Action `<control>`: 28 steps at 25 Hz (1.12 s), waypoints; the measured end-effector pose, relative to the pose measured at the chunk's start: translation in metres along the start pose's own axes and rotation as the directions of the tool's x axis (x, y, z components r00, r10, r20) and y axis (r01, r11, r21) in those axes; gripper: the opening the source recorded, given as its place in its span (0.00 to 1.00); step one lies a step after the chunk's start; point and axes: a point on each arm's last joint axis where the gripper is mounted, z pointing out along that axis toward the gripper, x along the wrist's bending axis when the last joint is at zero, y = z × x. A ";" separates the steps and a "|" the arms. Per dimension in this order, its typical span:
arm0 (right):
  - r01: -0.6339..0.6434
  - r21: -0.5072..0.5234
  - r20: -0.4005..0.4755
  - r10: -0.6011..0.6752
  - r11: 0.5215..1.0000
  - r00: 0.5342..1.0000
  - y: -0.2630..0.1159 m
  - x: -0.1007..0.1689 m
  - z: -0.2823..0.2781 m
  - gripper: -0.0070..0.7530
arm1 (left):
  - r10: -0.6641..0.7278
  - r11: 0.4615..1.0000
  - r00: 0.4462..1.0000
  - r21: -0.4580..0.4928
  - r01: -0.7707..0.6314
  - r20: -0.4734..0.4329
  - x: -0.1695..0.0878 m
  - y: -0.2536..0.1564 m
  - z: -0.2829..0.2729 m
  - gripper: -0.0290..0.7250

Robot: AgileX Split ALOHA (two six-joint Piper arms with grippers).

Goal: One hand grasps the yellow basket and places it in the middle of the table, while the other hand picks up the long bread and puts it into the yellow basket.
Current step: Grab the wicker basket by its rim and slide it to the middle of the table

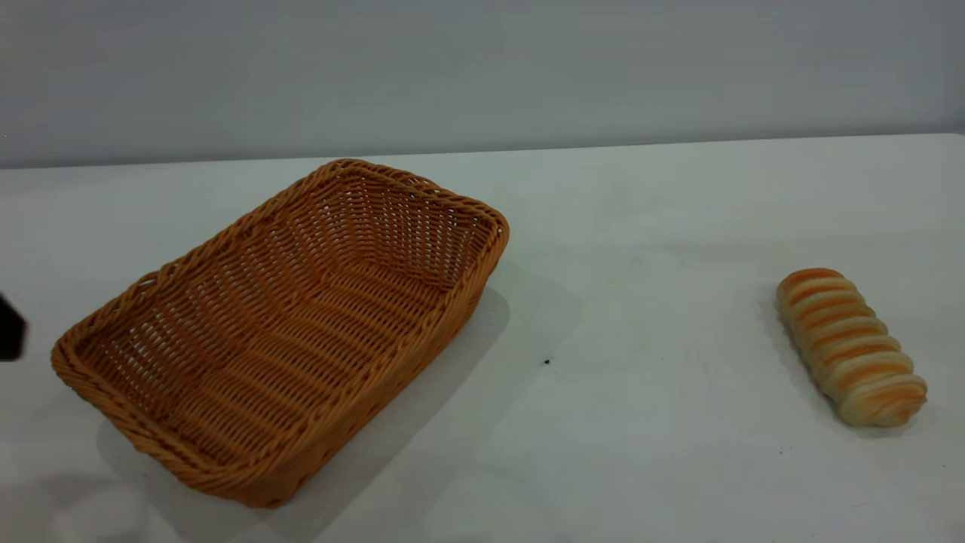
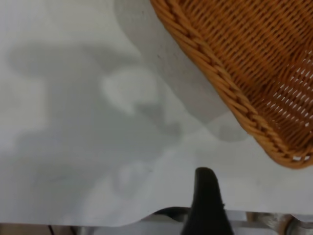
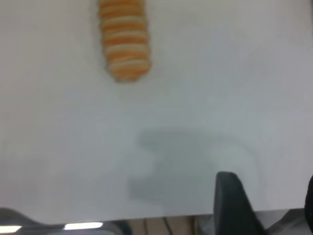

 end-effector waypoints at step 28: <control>-0.005 -0.030 -0.084 0.002 1.000 0.996 0.008 0.009 0.007 0.53 | -0.238 0.940 0.963 0.221 0.261 -0.126 -0.003 0.043 0.101 0.70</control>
